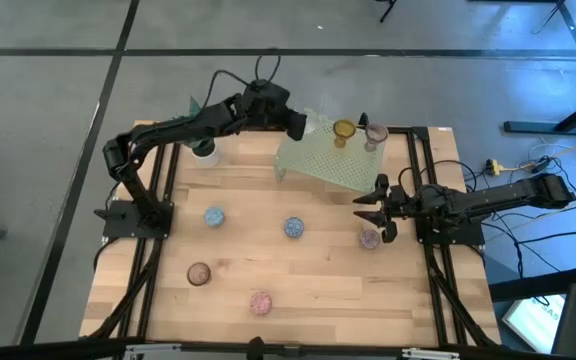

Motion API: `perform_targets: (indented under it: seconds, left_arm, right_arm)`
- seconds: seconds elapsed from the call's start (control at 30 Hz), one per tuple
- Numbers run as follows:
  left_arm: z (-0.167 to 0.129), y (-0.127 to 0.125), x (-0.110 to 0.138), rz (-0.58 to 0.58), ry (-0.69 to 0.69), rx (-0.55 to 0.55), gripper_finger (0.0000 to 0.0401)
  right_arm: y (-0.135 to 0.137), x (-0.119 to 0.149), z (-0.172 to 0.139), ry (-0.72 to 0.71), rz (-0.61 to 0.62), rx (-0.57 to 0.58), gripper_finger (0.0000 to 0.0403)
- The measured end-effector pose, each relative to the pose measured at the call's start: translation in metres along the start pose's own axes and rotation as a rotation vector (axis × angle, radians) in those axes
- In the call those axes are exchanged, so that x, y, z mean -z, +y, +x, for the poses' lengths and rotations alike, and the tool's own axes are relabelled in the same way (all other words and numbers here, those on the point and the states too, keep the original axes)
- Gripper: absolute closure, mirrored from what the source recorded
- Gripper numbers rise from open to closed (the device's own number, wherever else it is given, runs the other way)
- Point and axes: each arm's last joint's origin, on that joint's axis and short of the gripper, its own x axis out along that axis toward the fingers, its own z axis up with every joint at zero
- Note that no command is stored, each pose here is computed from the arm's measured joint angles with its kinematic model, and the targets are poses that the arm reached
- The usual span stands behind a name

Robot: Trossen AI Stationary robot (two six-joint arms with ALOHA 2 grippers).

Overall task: Pick & Place candle stick holders
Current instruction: Put the transparent candle holder on the shelf aligned with the brown candle holder

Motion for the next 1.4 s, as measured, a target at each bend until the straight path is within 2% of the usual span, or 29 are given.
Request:
perform_targets:
  seconds: [0.2,0.33,0.53,0.7,0.83,1.4]
  left_arm:
    - [-0.015,-0.008,-0.037,-0.007,-0.007,-0.062,0.0372]
    - [-0.008,-0.006,-0.046,-0.012,0.051,-0.113,0.0372]
    - [0.031,0.001,-0.035,0.026,0.216,-0.137,0.0372]
    - [0.04,0.0,-0.034,0.014,0.282,-0.103,0.0372]
    - [0.045,0.006,-0.023,0.005,0.382,-0.144,0.0372]
    - [0.05,0.014,-0.006,0.016,0.447,-0.2,0.0372]
  right_arm:
    - [0.0,0.0,0.0,0.0,0.0,0.0,0.023]
    - [0.0,0.0,0.0,-0.005,0.0,0.001,0.023]
    - [0.0,-0.001,0.0,-0.011,0.003,0.001,0.023]
    - [0.0,0.0,0.0,0.003,0.001,0.003,0.023]
    - [-0.001,0.002,0.0,0.017,0.001,0.005,0.023]
    - [-0.001,0.003,0.0,0.03,0.0,0.008,0.023]
